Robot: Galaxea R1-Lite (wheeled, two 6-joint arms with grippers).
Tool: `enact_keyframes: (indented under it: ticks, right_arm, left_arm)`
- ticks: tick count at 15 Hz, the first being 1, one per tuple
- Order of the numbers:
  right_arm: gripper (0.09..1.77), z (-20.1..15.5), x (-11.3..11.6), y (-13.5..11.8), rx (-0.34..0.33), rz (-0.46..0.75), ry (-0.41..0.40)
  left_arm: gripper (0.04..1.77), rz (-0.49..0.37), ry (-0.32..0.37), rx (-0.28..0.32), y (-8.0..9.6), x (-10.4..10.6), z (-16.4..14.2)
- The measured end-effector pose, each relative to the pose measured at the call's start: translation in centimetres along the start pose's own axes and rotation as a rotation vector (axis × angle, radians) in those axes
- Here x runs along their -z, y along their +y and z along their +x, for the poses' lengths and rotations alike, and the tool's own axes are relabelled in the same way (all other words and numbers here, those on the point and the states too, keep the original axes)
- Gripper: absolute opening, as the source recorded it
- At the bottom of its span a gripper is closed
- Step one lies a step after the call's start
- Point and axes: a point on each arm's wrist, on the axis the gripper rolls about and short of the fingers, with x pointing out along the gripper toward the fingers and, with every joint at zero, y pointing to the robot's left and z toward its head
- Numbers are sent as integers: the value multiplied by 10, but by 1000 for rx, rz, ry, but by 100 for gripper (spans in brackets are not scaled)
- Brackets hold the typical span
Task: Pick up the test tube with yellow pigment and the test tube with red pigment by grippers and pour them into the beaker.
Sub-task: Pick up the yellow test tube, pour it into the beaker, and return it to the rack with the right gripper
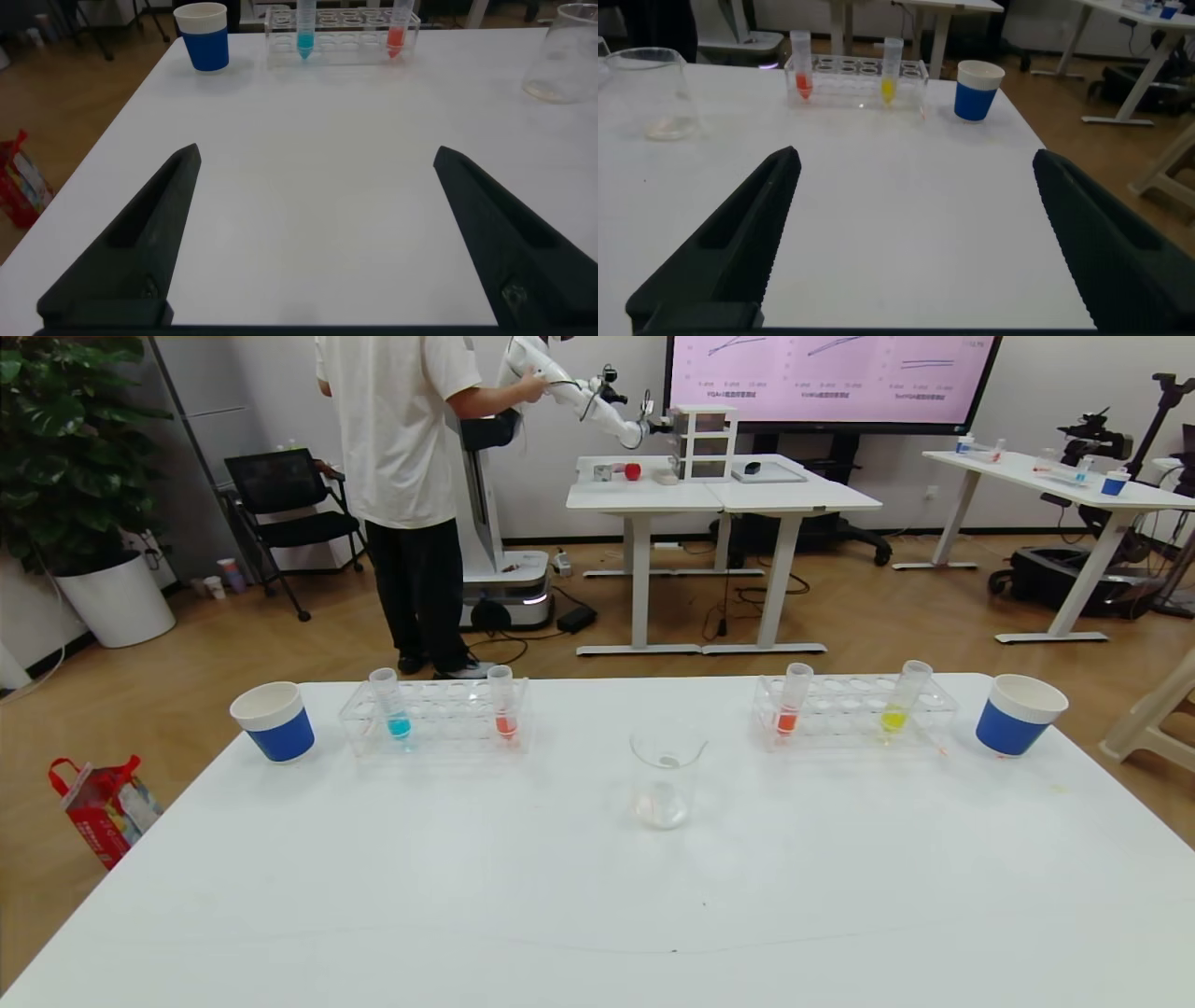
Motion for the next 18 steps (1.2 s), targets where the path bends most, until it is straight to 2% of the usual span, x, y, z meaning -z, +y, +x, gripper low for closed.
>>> enact_keyframes:
  ticks: [4,8,10,13,18]
  right_arm:
    - [174,14,-56,-4,-34,11,-36]
    - [174,70,-98,0,-70,22,-74]
    - [174,107,-102,5,-79,24,-42]
    - [174,168,-96,13,-83,45,18]
    - [174,259,-58,5,-107,52,56]
  left_arm:
    - [174,0,0,0,0,0,0]
    - [174,0,0,0,0,0,0]
    - [174,0,0,0,0,0,0]
    - [174,0,0,0,0,0,0]
    - [174,0,0,0,0,0,0]
